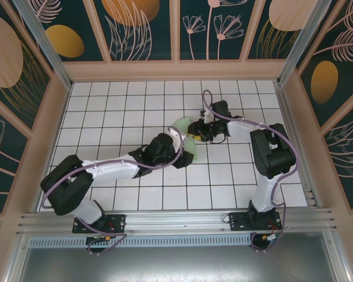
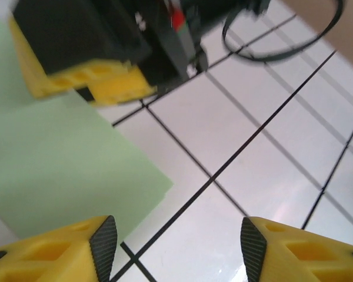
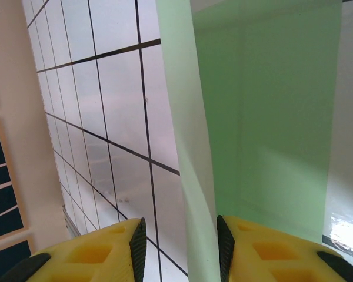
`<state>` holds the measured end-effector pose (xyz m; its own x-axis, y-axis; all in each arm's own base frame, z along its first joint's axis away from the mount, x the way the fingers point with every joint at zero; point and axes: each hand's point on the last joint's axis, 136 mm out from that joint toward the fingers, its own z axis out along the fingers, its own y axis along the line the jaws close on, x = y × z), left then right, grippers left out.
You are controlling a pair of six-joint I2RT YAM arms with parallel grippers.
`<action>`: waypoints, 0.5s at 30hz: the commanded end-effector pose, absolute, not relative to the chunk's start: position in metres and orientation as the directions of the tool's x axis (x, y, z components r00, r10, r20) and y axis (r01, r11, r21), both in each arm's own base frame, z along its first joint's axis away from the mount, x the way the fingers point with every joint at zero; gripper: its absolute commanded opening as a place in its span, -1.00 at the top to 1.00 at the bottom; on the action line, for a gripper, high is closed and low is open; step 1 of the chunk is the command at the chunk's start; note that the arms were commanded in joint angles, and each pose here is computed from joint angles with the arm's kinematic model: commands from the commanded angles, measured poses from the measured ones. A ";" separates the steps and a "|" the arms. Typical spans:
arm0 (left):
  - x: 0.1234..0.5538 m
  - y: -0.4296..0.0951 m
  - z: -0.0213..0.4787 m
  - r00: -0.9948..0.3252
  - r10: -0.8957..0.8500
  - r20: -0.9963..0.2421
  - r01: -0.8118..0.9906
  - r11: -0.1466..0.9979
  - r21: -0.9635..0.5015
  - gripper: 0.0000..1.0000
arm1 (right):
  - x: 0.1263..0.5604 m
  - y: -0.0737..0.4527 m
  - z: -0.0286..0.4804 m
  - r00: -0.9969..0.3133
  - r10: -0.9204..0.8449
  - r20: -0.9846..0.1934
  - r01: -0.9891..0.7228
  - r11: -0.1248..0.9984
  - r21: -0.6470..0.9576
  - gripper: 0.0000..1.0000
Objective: Fold a paper plane with a square sheet of paper (fold left side to right side)
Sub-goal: Fold the triangle a second time at the center of the table.
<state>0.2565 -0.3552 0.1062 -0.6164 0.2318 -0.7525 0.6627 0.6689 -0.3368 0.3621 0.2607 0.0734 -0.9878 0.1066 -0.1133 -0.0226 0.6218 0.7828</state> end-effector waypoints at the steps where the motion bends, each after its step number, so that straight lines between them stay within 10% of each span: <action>1: 0.263 -0.360 0.092 -0.607 0.282 -0.743 0.641 0.726 -0.248 -0.26 | 0.365 0.263 0.073 -0.991 0.103 -0.090 -0.008 0.613 0.790 0.20; 15: 0.278 -0.379 0.047 -0.595 0.425 -0.682 0.563 0.826 0.024 -0.42 | 0.368 0.265 0.071 -0.990 0.108 -0.093 -0.006 0.621 0.784 0.20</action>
